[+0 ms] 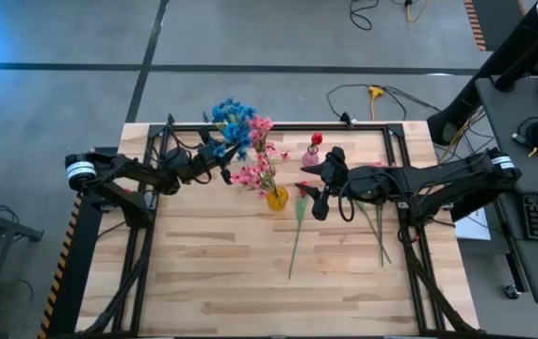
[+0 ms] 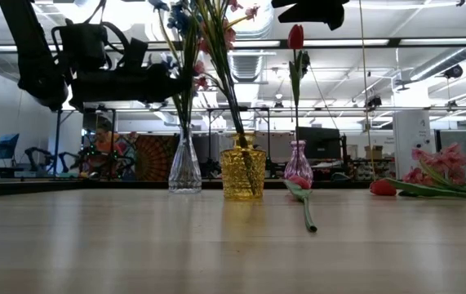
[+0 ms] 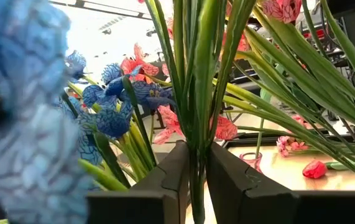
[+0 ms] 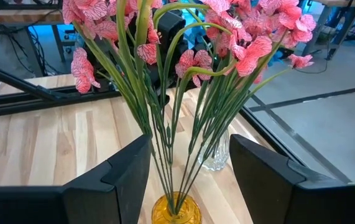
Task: Sort flowers into vase by color
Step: Put the blue flowers into the transparent vase
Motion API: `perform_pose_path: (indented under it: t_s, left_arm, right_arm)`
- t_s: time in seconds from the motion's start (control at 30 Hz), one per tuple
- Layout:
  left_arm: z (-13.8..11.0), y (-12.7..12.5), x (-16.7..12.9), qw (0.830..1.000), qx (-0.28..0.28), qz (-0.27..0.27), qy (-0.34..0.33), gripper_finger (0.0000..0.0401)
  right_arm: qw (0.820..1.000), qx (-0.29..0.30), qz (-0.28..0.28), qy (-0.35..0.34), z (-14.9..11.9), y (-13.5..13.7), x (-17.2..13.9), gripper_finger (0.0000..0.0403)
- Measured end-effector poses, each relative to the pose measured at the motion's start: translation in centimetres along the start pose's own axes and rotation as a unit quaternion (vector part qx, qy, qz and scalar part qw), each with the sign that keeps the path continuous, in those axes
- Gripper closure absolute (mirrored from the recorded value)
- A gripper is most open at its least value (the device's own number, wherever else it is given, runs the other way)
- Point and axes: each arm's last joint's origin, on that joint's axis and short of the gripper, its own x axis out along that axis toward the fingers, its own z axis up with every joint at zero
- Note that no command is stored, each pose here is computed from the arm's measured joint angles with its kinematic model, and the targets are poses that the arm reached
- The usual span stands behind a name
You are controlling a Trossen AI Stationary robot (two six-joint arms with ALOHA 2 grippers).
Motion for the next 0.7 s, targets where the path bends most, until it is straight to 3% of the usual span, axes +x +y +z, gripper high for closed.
perform_pose_path:
  t_s: [0.7]
  left_arm:
    - [-0.05, 0.03, 0.0, 1.0, -0.005, 0.006, 0.004, 0.0361]
  right_arm:
    - [1.0, -0.001, 0.0, 0.0, 0.0, 0.0, 0.0, 0.019]
